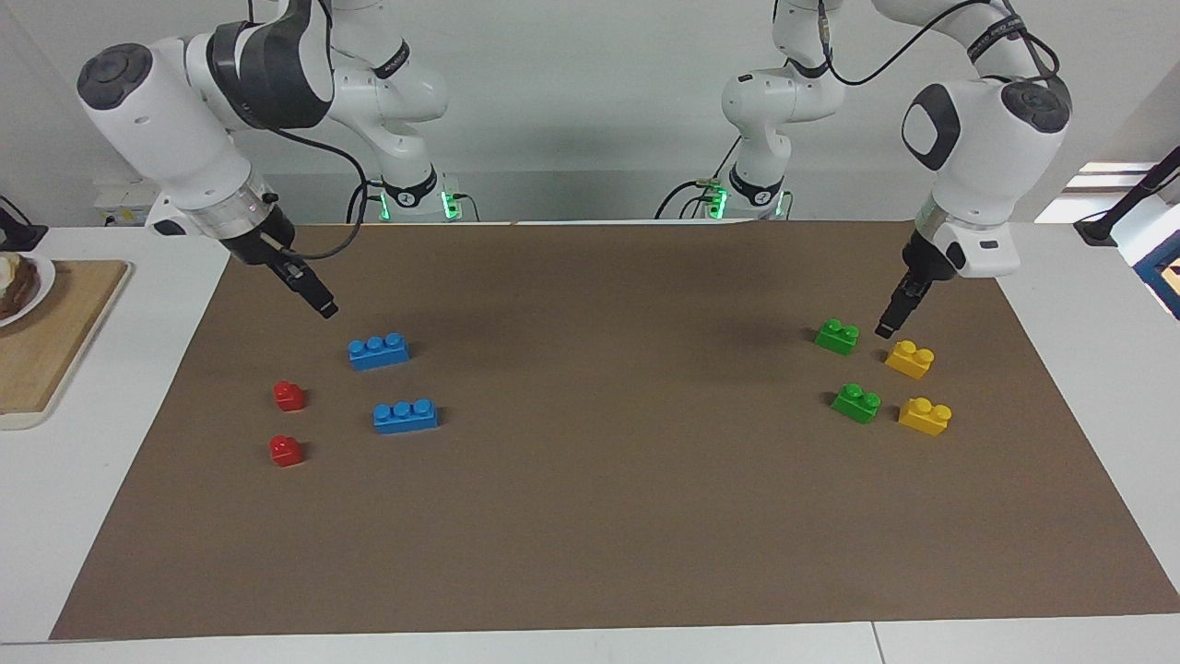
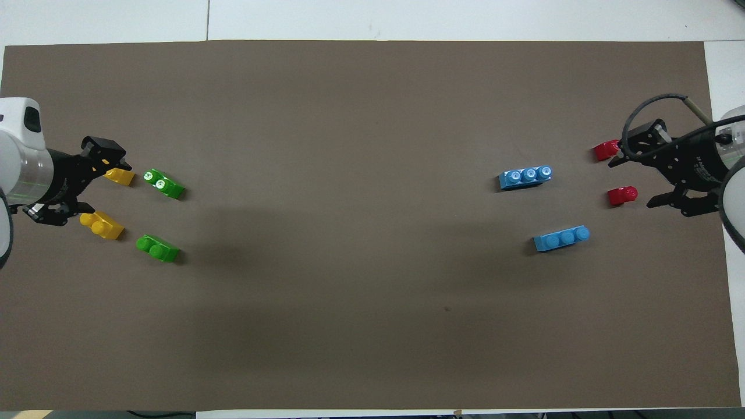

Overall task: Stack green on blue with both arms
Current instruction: 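Reach the left gripper to the green brick while the right gripper reaches the blue brick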

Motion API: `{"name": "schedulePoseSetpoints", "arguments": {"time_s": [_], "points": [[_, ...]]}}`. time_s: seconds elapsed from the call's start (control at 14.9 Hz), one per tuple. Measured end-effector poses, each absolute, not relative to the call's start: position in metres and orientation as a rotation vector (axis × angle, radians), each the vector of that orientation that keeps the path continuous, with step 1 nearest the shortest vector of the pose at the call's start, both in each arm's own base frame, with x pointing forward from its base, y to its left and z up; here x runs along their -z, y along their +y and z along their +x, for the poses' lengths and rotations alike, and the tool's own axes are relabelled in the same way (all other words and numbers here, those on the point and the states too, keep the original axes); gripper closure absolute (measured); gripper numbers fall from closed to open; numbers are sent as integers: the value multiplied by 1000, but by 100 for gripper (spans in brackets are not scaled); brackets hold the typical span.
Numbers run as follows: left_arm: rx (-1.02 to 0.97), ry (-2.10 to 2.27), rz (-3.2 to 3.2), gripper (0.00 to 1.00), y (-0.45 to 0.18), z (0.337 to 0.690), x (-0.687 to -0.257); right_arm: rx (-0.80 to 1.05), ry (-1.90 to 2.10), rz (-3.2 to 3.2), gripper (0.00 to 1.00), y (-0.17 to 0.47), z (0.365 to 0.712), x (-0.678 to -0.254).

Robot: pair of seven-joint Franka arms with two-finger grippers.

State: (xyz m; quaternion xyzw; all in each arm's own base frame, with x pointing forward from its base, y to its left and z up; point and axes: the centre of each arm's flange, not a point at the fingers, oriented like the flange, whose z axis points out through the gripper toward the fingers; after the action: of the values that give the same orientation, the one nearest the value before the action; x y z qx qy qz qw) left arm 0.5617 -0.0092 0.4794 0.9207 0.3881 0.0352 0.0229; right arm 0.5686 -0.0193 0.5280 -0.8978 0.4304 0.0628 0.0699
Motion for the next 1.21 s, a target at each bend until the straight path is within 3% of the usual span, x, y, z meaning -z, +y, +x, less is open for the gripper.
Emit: {"name": "schedulePoseSetpoints", "arguments": {"time_s": [0.6, 0.94, 1.21], "points": [[-126, 1416, 2721, 0, 0, 600, -391, -466, 1617, -2214, 11, -42, 637, -440], [-110, 1444, 2707, 0, 1, 608, -358, -625, 1753, -2120, 10, -39, 648, -367], [-87, 1456, 2706, 0, 2, 612, -328, -678, 1791, -2081, 10, -39, 647, -333]]}}
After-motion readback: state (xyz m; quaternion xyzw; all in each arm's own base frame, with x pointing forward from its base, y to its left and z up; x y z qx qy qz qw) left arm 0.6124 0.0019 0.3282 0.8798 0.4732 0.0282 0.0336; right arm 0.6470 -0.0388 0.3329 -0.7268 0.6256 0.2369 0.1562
